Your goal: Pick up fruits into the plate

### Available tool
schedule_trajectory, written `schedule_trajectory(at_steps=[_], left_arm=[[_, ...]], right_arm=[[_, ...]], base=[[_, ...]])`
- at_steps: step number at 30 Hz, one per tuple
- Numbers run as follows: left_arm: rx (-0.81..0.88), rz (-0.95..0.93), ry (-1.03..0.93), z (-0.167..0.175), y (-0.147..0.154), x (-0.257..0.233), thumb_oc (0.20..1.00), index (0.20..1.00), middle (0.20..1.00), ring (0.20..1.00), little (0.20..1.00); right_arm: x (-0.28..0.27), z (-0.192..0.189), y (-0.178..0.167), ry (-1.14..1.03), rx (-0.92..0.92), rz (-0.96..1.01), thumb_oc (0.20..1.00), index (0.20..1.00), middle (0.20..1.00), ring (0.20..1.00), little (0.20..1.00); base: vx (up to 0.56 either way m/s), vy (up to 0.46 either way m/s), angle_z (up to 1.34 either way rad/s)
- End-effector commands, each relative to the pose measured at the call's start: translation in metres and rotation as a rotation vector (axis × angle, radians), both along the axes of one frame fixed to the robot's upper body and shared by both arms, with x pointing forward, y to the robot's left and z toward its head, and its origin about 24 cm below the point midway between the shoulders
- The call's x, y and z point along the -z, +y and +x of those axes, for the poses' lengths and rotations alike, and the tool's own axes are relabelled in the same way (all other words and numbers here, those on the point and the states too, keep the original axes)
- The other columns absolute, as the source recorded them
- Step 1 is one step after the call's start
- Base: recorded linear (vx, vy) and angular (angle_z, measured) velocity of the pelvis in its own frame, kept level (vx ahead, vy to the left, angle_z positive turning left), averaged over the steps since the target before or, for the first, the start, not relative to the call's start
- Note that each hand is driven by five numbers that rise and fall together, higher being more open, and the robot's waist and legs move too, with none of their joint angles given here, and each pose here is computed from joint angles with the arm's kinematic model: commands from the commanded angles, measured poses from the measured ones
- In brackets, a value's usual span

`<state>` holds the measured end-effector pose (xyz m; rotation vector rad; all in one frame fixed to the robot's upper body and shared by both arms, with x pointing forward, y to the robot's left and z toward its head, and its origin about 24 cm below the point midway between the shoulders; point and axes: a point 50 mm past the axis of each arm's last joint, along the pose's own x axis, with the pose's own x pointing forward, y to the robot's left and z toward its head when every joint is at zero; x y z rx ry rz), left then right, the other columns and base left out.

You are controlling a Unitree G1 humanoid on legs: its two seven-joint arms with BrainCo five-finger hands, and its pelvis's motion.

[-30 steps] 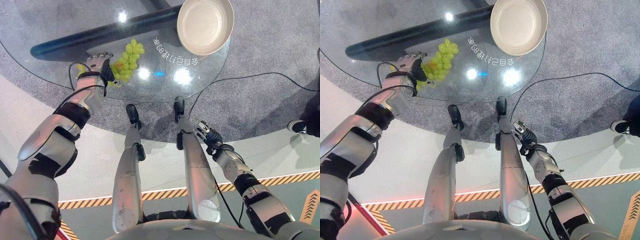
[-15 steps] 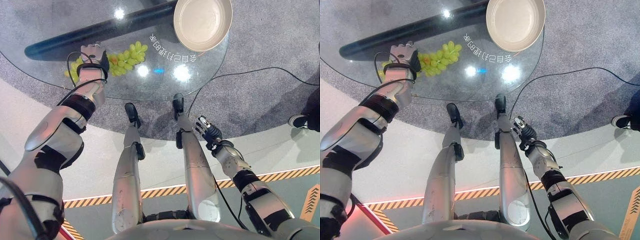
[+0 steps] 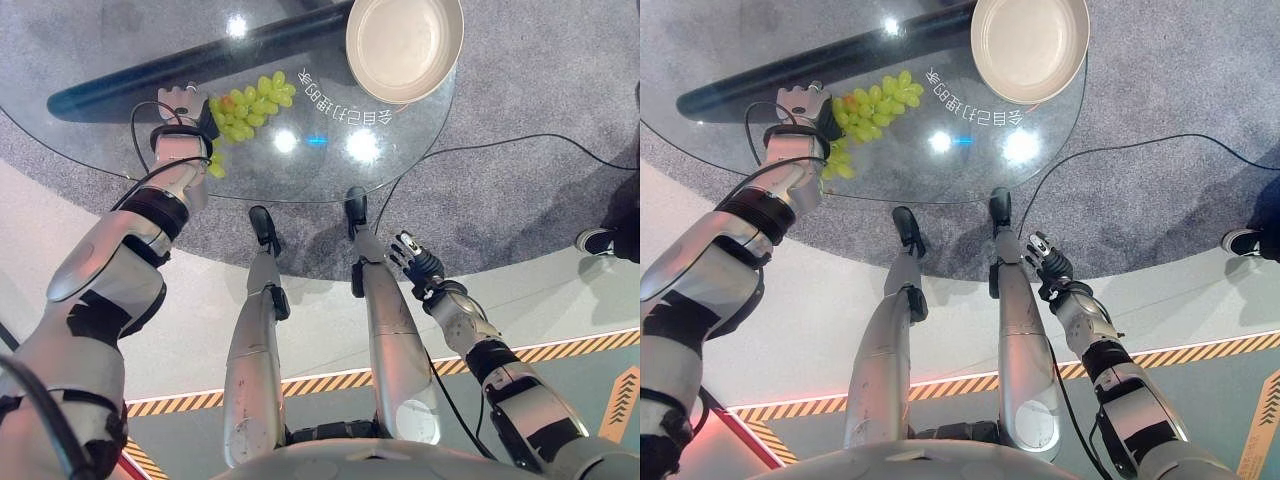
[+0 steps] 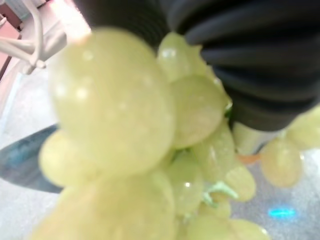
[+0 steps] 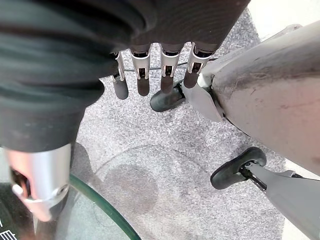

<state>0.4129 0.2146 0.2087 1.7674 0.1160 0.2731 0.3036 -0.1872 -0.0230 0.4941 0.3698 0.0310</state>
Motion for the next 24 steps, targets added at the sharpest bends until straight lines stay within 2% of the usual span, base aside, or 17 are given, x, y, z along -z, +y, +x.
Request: schedule_trajectory(at_steps=[1, 13, 24], left_arm=[[-0.012, -0.068, 0.207, -0.006, 0.003, 0.055, 0.2, 0.2, 0.2, 0.2, 0.2], [0.117, -0.426, 0.062, -0.008, 0.001, 0.055, 0.2, 0.2, 0.2, 0.2, 0.2], [0.23, -0.627, -0.036, -0.022, 0.01, 0.045, 0.2, 0.2, 0.2, 0.2, 0.2]], right_arm=[[0.003, -0.005, 0.001, -0.013, 0.01, 0.037, 1.0, 1.0, 1.0, 1.0, 1.0], [0.006, -0.01, -0.001, -0.028, 0.009, 0.034, 1.0, 1.0, 1.0, 1.0, 1.0], [0.002, -0.016, -0.002, -0.085, 0.028, 0.065, 1.0, 1.0, 1.0, 1.0, 1.0]], base=[[0.0, 0.0, 0.0], [0.0, 0.0, 0.0], [0.0, -0.002, 0.04]])
